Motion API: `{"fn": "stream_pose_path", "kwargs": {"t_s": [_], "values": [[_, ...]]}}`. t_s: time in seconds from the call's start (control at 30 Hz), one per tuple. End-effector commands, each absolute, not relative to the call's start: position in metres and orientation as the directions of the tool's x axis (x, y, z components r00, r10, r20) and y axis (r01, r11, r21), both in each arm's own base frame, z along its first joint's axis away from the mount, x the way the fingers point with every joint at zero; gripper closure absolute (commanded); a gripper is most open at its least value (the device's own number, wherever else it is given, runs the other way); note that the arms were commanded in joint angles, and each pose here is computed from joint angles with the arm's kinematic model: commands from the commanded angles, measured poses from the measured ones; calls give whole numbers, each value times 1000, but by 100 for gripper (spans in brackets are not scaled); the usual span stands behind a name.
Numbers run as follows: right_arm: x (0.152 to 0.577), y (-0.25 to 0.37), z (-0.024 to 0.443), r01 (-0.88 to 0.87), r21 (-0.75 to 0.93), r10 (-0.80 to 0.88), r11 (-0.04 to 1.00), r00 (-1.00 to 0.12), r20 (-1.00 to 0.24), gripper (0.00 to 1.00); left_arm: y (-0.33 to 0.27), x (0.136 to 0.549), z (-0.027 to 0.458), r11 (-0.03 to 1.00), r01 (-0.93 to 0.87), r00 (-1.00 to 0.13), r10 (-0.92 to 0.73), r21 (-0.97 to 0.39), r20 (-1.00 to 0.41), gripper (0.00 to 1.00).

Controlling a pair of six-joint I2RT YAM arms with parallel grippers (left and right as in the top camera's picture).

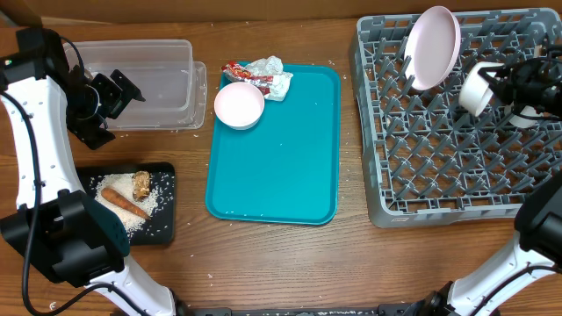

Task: Sort waste into correct bins and load items into the dishwasher
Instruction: 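Grasp the white bowl rim and place it in the dish rack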

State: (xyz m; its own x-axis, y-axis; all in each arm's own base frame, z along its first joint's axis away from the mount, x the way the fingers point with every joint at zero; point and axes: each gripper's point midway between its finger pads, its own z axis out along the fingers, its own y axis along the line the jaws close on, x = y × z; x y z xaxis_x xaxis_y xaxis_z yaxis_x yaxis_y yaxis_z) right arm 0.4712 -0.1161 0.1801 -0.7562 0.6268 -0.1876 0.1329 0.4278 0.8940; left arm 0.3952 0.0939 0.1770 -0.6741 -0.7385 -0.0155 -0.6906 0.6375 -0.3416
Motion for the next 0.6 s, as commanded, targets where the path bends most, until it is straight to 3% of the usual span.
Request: {"fn": "stream_pose_path", "kwargs": {"t_s": [0.0,0.17,0.33,0.4,0.53,0.57], "values": [[471,-122,172,171,891,646,419,-747,-160,95,90,398,196,655,-664,-682,-728,-362,-66,0],[464,-137,170,236,877,679,418,-723,-130,91,90,398,196,655,-664,-682,-728,-362,-66,0],[448,-166,170,389,767,732,510,-665,-150,84,90,398,196,655,-664,-682,-728,-362,-66,0],[441,-175,173,441,713,744,546,-647,-170,74,90,398,196,655,-664,-682,-728,-362,-66,0],[430,-184,188,493,642,754,587,-622,-211,40,90,398,196,655,-664,-682,-728,-362,-66,0],[429,-185,192,498,639,758,586,-616,-214,38,90,398,196,655,-664,-682,-728,-362,-66,0]]}}
